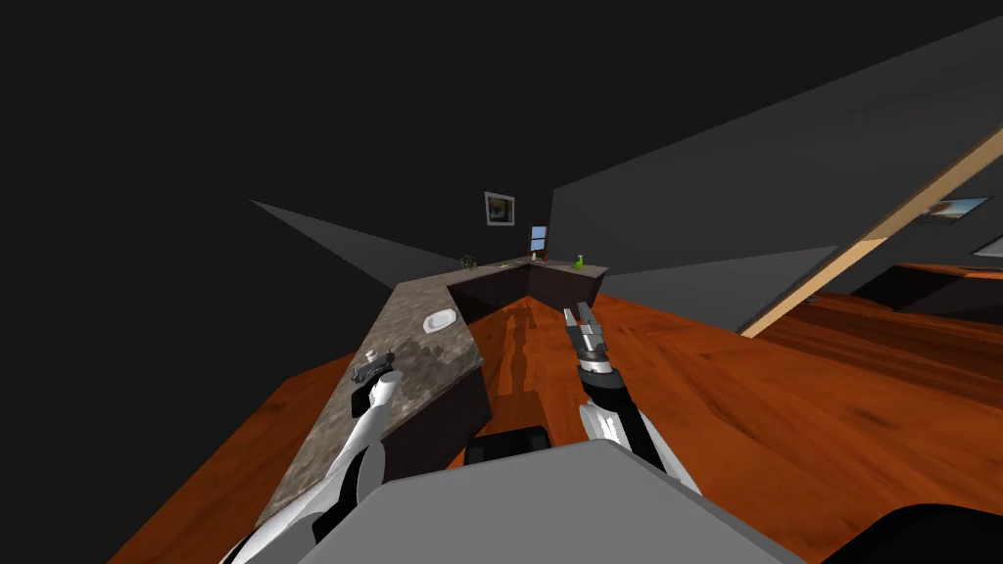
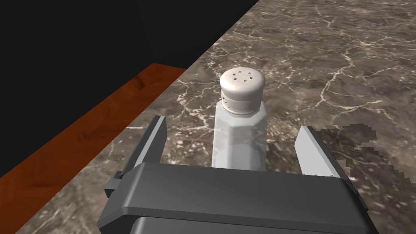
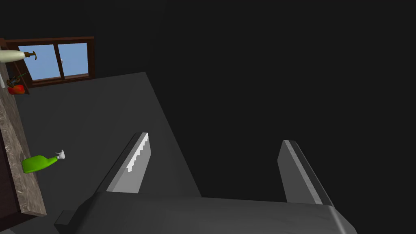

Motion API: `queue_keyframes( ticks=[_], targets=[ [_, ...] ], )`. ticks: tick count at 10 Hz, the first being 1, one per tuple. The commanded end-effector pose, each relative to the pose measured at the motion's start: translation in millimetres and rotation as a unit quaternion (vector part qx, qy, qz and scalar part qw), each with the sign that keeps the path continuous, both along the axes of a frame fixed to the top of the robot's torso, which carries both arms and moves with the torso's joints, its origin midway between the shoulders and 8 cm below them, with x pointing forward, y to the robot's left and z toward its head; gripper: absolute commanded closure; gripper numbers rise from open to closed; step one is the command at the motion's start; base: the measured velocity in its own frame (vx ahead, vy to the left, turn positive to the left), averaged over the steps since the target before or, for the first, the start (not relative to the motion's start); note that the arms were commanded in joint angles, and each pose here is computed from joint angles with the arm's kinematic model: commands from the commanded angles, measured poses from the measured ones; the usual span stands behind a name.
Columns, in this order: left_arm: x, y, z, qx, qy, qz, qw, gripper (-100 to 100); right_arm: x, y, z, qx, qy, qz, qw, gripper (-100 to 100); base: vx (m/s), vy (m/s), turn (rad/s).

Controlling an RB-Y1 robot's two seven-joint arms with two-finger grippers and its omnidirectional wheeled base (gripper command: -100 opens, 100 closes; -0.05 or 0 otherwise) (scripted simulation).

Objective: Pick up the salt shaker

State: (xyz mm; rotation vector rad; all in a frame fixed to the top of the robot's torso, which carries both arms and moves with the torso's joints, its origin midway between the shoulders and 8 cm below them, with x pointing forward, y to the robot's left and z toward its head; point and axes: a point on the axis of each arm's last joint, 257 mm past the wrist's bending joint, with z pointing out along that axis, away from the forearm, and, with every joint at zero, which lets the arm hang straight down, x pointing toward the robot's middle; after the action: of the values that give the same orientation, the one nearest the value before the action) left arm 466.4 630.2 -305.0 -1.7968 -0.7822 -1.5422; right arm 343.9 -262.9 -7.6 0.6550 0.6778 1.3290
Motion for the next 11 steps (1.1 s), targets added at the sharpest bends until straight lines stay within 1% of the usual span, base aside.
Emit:
queue_keyframes(
  ticks=[1,2,3,4,5,7,8,9,10,11],
  targets=[
    [-1.9,4.5,-1.2,-0.001,-0.001,0.005,1.0000,-100,0.0,0.0,0.0,0.000,0.000,0.000,1.0000,0,-0.001,-0.009,-0.015],
    [-21.1,29.2,1.1,0.000,-0.002,0.020,0.9998,-100,0.0,0.0,0.0,0.000,0.000,0.000,1.0000,0,-0.001,-0.032,-0.241],
    [-21.1,29.2,1.1,0.000,-0.002,0.020,0.9998,-100,0.0,0.0,0.0,0.000,0.000,0.000,1.0000,0,0.003,-0.028,-0.114],
    [-40.0,50.7,2.5,-0.001,-0.003,0.035,0.9994,-100,0.0,0.0,0.0,0.000,0.000,0.000,1.0000,0,0.006,-0.047,-0.213],
    [-40.4,52.9,4.7,0.001,-0.003,0.036,0.9994,-100,0.0,0.0,0.0,0.000,0.000,0.000,1.0000,0,0.004,-0.032,-0.106],
    [-78.1,97.2,16.9,0.011,-0.002,0.062,0.9980,-100,0.0,0.0,0.0,0.000,0.000,0.000,1.0000,0,0.014,-0.048,-0.291],
    [-79.0,97.6,15.9,0.006,-0.006,0.064,0.9979,-100,0.0,0.0,0.0,0.000,0.000,0.000,1.0000,0,0.006,-0.042,-0.106],
    [-74.1,94.7,15.4,0.007,-0.006,0.061,0.9981,-100,0.0,0.0,0.0,0.000,0.000,0.000,1.0000,0,0.000,-0.015,0.004],
    [-74.3,95.2,15.8,0.007,-0.006,0.062,0.9981,100,0.0,0.0,0.0,0.000,0.000,0.000,1.0000,0,0.000,0.000,0.000],
    [-74.3,95.2,15.8,0.007,-0.006,0.062,0.9981,100,0.0,-0.1,0.0,0.000,0.000,0.000,1.0000,0,-0.001,0.001,0.013]
  ],
)
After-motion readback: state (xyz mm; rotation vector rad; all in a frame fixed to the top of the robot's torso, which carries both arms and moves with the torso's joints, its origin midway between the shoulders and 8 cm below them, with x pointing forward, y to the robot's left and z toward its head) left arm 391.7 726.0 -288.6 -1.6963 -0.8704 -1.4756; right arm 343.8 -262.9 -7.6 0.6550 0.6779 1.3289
